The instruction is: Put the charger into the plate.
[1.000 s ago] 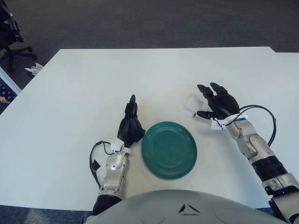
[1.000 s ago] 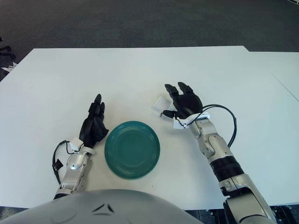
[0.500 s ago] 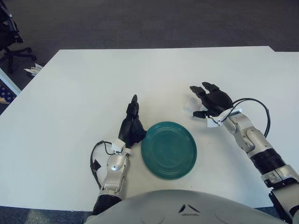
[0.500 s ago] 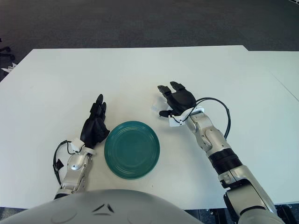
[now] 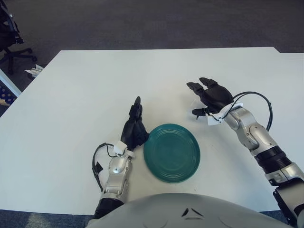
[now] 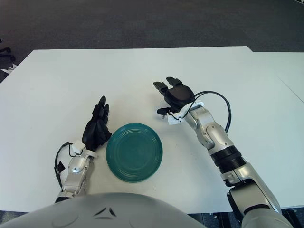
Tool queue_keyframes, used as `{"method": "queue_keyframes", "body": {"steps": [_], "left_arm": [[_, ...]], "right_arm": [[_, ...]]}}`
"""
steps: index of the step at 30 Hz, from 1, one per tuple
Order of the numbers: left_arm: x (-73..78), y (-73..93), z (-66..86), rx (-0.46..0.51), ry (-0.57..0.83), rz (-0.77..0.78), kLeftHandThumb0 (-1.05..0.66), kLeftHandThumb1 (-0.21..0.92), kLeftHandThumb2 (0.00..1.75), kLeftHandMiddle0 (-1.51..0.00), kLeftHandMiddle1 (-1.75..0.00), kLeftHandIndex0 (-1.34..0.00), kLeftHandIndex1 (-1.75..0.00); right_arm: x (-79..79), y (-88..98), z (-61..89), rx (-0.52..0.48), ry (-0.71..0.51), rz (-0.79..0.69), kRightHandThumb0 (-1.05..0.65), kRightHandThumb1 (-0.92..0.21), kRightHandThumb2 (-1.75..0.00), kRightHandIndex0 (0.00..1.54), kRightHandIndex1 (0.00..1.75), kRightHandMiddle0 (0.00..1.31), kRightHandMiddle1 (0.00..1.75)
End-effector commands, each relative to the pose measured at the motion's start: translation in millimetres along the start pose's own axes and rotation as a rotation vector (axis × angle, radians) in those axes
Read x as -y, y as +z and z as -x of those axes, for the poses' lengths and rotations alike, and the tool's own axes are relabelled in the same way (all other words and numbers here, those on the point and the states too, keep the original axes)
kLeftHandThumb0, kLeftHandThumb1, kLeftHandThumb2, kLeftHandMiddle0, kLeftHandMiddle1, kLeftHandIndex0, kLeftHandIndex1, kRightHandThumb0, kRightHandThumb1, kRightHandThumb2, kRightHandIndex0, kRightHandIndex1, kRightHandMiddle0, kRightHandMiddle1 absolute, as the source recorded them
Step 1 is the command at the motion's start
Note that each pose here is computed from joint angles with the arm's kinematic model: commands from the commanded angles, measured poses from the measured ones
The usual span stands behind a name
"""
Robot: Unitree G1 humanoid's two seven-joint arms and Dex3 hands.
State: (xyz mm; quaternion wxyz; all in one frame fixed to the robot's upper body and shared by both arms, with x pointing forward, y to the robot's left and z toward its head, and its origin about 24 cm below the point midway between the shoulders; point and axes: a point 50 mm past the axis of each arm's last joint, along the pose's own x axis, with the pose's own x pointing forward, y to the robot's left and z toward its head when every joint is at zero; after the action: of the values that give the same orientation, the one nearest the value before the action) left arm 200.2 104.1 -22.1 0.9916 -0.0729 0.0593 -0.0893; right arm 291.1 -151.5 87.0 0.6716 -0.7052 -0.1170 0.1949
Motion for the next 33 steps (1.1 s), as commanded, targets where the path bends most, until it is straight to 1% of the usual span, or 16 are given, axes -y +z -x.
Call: {"method": "queue_keyframes", "body": {"steps": [1, 8, 20, 26, 33], "left_arm": [[-0.4, -29.5, 14.8, -0.151, 0.039, 0.034, -1.05, 0.92, 1.16, 0.00, 0.00, -0.01, 0.00], [-0.8, -31.3, 13.6, -0.177, 0.071, 0.017, -1.05, 0.92, 1.16, 0.00, 0.00, -0.02, -0.01], [-0.4, -31.9, 12.0, -0.179, 0.074, 0.005, -1.05, 0.92, 1.16, 0.00, 0.00, -0.03, -0.02], [-0.3, -32.0, 11.1, -0.176, 0.071, -0.005, -1.05, 0.92, 1.15, 0.00, 0.00, -0.02, -0.02], [-0.9, -32.2, 10.6, -0.168, 0.064, -0.013, -1.05, 0.92, 1.16, 0.00, 0.00, -0.02, -0.02]], "right_arm": [[3.8, -1.7, -0.7, 0.006, -0.003, 0.013, -1.01, -0.92, -0.78, 0.00, 0.00, 0.00, 0.18], [2.7, -2.4, -2.6, 0.012, 0.003, 0.023, -1.02, -0.92, -0.80, 0.00, 0.00, 0.00, 0.19], [2.7, 0.7, -5.8, 0.029, 0.020, 0.026, -1.03, -0.92, -0.82, 0.00, 0.00, 0.00, 0.20], [1.1, 3.0, -5.3, 0.048, 0.048, 0.034, -1.04, -0.92, -0.84, 0.00, 0.00, 0.00, 0.19], [-6.5, 2.6, -4.3, 0.049, 0.076, 0.016, -1.04, -0.92, -0.85, 0.00, 0.00, 0.00, 0.18]]}}
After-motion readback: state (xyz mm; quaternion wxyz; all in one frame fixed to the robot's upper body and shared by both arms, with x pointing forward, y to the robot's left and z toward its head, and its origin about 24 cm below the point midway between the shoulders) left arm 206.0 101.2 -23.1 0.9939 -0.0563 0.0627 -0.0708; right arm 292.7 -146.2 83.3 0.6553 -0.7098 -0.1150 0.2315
